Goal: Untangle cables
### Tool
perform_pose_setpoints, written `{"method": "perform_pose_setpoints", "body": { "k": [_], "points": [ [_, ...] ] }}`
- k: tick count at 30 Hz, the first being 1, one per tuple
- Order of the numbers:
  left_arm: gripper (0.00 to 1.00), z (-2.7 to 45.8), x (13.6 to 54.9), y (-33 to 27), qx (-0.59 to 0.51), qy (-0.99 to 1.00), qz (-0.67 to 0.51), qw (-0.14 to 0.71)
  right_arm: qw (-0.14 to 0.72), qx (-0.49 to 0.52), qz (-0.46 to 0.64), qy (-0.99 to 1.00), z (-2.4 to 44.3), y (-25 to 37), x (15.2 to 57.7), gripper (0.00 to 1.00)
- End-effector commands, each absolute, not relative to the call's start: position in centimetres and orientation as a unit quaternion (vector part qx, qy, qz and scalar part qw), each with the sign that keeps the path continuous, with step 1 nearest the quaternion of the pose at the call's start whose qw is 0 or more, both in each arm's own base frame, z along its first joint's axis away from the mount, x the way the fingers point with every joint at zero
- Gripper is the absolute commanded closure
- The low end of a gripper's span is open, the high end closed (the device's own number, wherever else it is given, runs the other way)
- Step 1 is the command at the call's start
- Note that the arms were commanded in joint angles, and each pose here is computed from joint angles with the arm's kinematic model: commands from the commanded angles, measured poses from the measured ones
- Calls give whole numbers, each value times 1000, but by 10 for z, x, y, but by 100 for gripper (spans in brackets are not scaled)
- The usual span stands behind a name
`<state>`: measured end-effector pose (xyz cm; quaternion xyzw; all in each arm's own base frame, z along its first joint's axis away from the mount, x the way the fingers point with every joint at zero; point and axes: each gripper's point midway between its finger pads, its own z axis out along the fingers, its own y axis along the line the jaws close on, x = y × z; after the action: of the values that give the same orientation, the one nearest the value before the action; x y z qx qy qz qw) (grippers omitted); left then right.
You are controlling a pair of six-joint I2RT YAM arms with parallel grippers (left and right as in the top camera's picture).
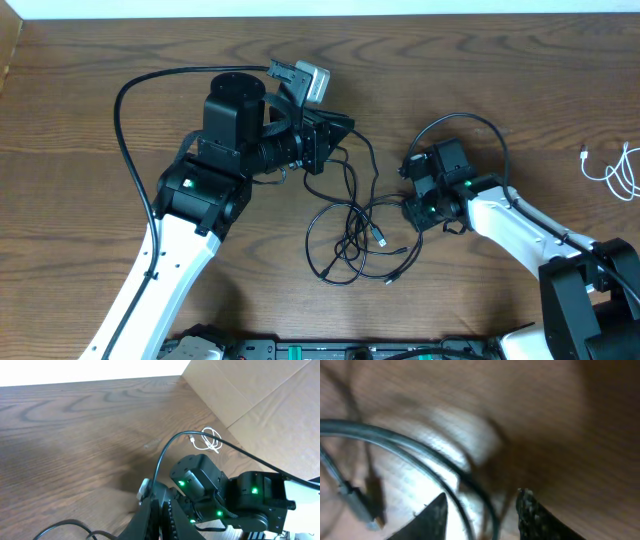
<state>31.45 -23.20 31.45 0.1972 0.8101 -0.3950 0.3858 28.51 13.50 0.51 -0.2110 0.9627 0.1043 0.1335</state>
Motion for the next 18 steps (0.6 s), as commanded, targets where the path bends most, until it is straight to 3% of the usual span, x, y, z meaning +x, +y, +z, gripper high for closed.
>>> {"method": "perform_pose_setpoints", "body": {
  "k": [1,4,8,14,18],
  "points": [
    [92,324,317,-230,203,804,-389,402,132,-186,62,972,-3,120,285,64],
    [93,324,317,-230,203,804,-389,402,125,-184,58,973,-7,117,280,82],
    [92,324,317,-230,203,804,-389,402,118,-164,59,977,-12,115,275,98],
    [92,316,320,-224,189,818,-371,396,134,-103,30,985,-10,101,286,99],
    [92,279,338,-178,113,881,-236,395,166,-1,-26,986,10,62,312,99]
  ]
}}
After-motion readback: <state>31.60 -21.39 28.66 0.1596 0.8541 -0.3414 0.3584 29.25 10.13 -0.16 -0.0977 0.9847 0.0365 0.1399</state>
